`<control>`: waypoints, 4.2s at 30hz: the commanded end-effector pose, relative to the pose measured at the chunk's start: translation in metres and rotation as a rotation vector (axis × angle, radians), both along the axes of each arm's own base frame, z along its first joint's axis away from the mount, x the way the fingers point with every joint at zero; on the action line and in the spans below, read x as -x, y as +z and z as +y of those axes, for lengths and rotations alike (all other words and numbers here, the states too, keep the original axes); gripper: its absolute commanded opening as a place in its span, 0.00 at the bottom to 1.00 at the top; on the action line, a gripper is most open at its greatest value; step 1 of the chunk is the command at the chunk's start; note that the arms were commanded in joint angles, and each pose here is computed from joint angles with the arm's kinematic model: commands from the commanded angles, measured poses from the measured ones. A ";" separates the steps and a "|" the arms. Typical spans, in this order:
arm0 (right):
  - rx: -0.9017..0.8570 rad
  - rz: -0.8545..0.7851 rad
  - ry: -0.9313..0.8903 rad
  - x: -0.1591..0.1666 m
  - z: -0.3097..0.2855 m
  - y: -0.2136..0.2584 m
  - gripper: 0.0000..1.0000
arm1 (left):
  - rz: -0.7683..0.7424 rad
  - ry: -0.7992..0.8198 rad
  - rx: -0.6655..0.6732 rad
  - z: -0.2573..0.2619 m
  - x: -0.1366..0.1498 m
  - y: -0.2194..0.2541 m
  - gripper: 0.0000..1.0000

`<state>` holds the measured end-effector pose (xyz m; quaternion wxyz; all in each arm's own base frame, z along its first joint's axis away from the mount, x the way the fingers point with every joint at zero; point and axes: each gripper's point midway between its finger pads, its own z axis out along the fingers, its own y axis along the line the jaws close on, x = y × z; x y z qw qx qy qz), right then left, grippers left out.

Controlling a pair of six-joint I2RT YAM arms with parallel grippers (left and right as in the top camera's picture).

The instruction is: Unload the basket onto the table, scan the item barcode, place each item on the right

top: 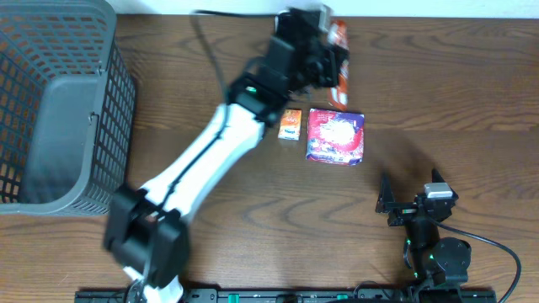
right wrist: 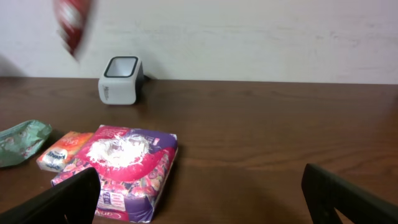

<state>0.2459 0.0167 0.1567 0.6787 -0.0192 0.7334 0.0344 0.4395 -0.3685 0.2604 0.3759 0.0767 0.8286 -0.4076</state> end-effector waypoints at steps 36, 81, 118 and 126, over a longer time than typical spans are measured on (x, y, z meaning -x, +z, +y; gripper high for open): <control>-0.014 0.002 -0.012 0.000 -0.002 -0.001 0.99 | 0.219 -0.056 0.071 -0.018 0.010 -0.043 0.51; -0.635 -0.349 0.618 0.063 0.075 0.162 0.99 | 0.545 0.782 -0.501 0.366 0.102 -0.006 0.98; -0.241 1.354 0.302 -0.113 0.047 -0.008 0.96 | 0.545 0.782 -0.501 0.366 0.102 -0.006 0.98; -0.309 1.471 0.455 -0.124 0.054 -0.077 0.87 | 0.545 0.782 -0.501 0.366 0.102 -0.006 0.98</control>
